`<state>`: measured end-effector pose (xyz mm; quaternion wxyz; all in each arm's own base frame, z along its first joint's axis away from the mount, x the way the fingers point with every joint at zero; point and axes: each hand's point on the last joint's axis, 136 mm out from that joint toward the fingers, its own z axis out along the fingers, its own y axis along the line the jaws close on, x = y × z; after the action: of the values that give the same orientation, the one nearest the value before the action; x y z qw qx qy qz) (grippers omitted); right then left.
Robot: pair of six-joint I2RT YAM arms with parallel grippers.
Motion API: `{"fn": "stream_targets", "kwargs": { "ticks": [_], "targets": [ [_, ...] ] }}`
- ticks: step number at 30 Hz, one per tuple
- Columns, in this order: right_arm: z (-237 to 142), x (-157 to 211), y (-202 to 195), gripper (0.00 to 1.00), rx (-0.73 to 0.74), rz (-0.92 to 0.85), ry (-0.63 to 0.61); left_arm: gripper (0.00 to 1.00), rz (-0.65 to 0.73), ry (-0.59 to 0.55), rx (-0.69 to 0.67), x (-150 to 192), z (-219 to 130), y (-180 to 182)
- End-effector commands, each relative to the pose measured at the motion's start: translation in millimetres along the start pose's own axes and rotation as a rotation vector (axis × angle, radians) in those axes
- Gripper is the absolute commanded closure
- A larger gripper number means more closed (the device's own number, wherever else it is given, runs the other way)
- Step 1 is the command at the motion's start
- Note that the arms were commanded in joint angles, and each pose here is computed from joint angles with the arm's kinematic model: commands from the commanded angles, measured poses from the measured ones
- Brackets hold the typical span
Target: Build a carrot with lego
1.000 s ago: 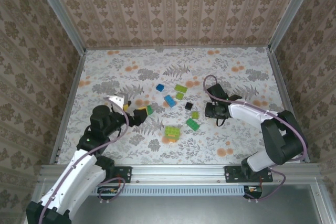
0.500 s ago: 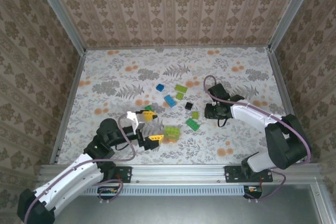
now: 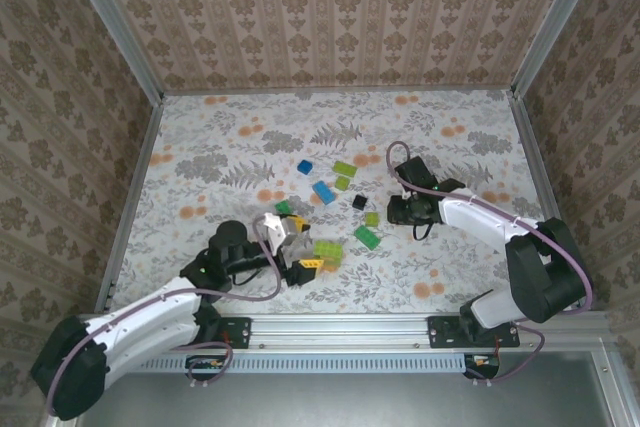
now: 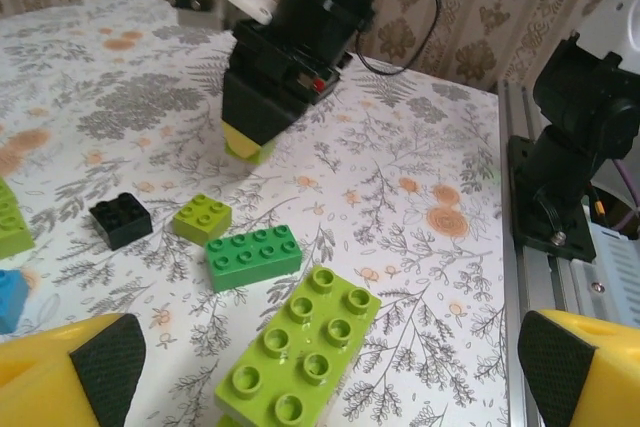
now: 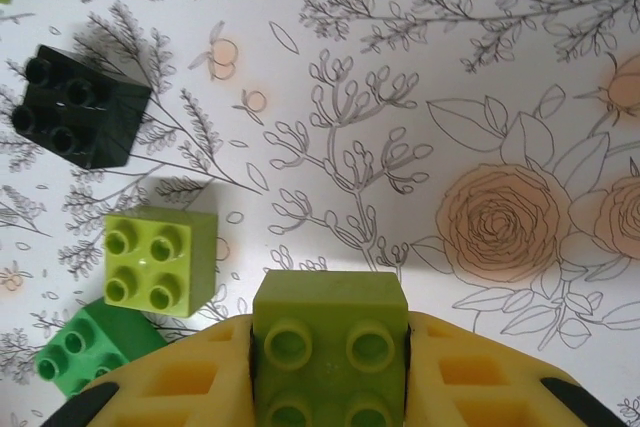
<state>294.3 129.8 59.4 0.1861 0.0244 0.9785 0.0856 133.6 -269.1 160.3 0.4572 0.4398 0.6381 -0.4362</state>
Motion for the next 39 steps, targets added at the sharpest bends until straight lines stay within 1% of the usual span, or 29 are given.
{"fn": "stream_targets", "kwargs": {
  "ticks": [1,4,7,9,10,11,18,27,34,37,39],
  "targets": [
    [-1.0,1.9,4.0,0.69,-0.003,-0.026,0.029,0.0,0.074,-0.034,0.03,-3.8,4.5,-7.3],
    [-1.0,2.6,4.8,0.69,-0.005,-0.029,0.036,0.0,0.092,-0.006,0.04,4.7,11.7,-9.3],
    [-3.5,3.1,4.8,0.69,-0.006,-0.031,0.04,0.0,0.113,0.04,0.02,21.5,20.2,-5.1],
    [-6.0,2.3,5.2,0.69,-0.006,-0.034,0.039,0.0,0.13,0.066,0.031,29.3,25.6,-6.8],
    [-7.0,1.3,5.4,0.69,-0.007,-0.036,0.034,0.0,0.151,0.08,0.008,34.3,26.6,-4.4],
    [-8.8,6.3,3.1,0.69,0.002,-0.035,0.055,0.0,0.163,0.086,-0.019,36.8,26.6,-0.9],
    [-18.4,9.3,2.0,0.7,0.012,-0.036,0.062,0.0,0.234,0.029,-0.023,24.2,19.5,-5.9],
    [-20.7,11.1,6.1,0.7,0.027,-0.04,0.072,0.0,0.28,0.097,0.007,40.0,37.9,-0.5],
    [-24.2,8.8,15.2,0.7,0.047,-0.066,0.075,0.01,0.277,0.05,0.025,34.4,34.7,4.9],
    [-24.1,8.5,20.4,0.7,0.043,-0.07,0.078,0.03,0.277,0.046,0.046,34.1,37.0,6.5],
    [-24.8,8.1,24.5,0.71,0.038,-0.073,0.078,0.08,0.27,0.051,0.06,36.4,39.7,10.0]
  ]
}}
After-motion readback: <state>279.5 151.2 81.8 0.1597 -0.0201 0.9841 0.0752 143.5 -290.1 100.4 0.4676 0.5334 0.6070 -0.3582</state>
